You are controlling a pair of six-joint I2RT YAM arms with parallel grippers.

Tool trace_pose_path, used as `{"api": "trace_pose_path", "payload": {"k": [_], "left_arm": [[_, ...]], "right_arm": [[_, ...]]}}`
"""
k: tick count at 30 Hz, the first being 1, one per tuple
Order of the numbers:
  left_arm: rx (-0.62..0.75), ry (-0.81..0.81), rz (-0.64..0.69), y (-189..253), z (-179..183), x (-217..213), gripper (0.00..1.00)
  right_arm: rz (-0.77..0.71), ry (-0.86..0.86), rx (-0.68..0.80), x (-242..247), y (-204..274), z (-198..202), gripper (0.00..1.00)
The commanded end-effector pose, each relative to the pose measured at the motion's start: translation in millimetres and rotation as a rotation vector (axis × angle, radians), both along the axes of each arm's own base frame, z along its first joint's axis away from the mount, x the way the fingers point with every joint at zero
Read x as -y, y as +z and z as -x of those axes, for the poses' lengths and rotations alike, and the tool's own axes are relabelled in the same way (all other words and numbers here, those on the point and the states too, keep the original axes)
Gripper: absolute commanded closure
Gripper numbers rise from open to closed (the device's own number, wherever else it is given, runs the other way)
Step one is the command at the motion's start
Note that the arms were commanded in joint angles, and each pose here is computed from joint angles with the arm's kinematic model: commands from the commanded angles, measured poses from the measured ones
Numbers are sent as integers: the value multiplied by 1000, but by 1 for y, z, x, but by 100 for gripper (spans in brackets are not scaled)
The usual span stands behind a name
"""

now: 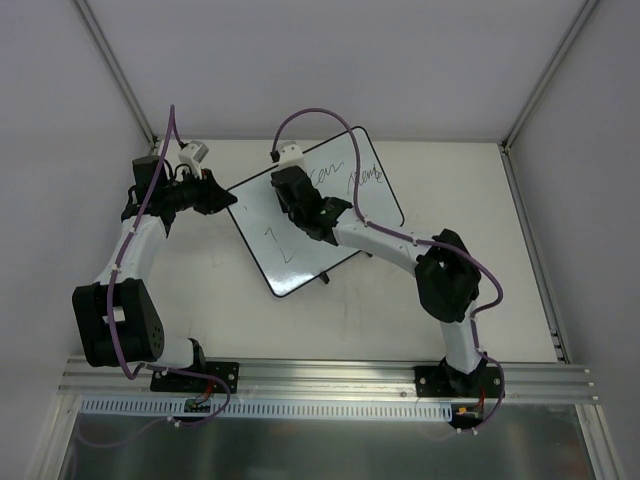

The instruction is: Erase the whiteboard

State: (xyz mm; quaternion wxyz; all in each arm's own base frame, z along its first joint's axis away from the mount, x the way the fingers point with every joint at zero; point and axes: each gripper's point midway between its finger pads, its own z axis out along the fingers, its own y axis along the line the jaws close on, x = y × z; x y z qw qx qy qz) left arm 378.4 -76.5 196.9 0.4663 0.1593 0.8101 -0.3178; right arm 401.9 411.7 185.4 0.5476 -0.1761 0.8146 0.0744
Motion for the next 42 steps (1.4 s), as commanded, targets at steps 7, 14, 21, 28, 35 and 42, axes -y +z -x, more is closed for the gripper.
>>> {"api": "trace_pose_path", "payload": {"k": [7,14,21,28,35,42], "left_arm": [[103,-95,-45,15,1,17,100],[99,-95,-43,15,1,18,100],[94,-101,-34,15,2,20,100],[99,-101,-32,17,2,20,100],[96,-95,-31,18,1,19,100],[102,-92,-36,18,1,19,100]], "right_arm": [[76,141,-76,-26,-22,16,100],[101,256,-134,-55,-39,44,100],[111,318,-132,-81,-40,62,100],[87,354,-150,-95,-42,76,100],[115,387,-157,-102,-49,93,100],[200,307,-106,-84,-44,79,100]]}}
